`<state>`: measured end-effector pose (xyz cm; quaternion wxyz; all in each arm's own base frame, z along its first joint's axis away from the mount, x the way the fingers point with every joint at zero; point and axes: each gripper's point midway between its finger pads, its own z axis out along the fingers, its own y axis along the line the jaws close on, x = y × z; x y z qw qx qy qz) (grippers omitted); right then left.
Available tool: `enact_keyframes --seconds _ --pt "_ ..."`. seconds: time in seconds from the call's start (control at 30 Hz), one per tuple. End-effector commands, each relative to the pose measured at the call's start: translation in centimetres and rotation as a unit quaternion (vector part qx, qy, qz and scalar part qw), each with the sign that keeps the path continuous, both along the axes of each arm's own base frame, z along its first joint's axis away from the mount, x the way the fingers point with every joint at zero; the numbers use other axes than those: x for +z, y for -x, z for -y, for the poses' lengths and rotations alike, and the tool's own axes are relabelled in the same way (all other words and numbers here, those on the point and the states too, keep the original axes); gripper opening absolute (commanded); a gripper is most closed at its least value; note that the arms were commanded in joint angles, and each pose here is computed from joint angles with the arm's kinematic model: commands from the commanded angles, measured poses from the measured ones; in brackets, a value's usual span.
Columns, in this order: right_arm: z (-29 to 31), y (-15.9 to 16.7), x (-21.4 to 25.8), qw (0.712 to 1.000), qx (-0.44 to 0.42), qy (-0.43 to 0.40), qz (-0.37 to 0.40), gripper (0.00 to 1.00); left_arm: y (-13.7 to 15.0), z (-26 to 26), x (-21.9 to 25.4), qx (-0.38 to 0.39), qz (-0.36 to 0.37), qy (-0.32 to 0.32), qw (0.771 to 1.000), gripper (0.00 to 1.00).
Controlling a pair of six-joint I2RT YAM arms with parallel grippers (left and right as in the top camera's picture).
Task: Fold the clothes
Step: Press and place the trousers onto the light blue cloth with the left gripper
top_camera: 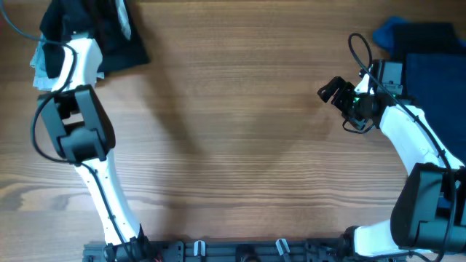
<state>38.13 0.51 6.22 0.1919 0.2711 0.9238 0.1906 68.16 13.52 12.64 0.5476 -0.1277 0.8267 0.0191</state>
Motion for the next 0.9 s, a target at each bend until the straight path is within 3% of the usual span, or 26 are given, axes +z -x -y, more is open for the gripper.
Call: enact_keyframes --seconds 0.0,0.07,0.13,0.33,0.43,0.53,0.6,0.8,0.87 --pt "-0.1 0.2 -0.2 1.0 -0.001 -0.006 -0.004 1.0 0.8 -1.6 -8.3 0.016 -0.062 0.019 0.998 0.4" --pt "-0.1 0.2 -0.2 1.0 -0.001 -0.006 -0.004 1.0 2.0 -2.1 -10.6 0.023 -0.102 0.027 0.994 0.42" --pt "-0.1 0.2 -0.2 1.0 -0.001 -0.005 -0.004 1.0 2.4 -2.1 -9.7 0.023 -0.111 0.025 0.993 0.45" --pt "-0.1 0.2 -0.2 1.0 -0.001 -0.006 -0.005 1.0 1.5 -1.0 4.0 0.015 0.0 0.006 1.0 0.48" --pt "-0.1 0.2 -0.2 1.0 -0.001 -0.006 -0.004 1.0 0.5 -0.9 7.6 0.012 0.065 -0.008 0.998 0.54" --pt "-0.1 0.2 -0.2 1.0 -0.001 -0.006 -0.004 1.0 -0.4 -1.6 6.1 0.015 0.086 -0.012 0.996 0.59" --pt "-0.1 0.2 -0.2 1.0 -0.001 -0.006 -0.004 1.0 -1.0 -2.3 3.6 0.019 0.088 -0.013 0.996 0.55" --pt "-0.1 0.2 -0.2 1.0 -0.001 -0.006 -0.004 1.0 -1.1 -6.7 -5.5 0.051 0.029 -0.054 0.997 0.47" --pt "-0.1 0.2 -0.2 1.0 -0.001 -0.006 -0.004 1.0 0.2 -8.7 -8.4 0.065 -0.011 -0.045 0.997 0.53"
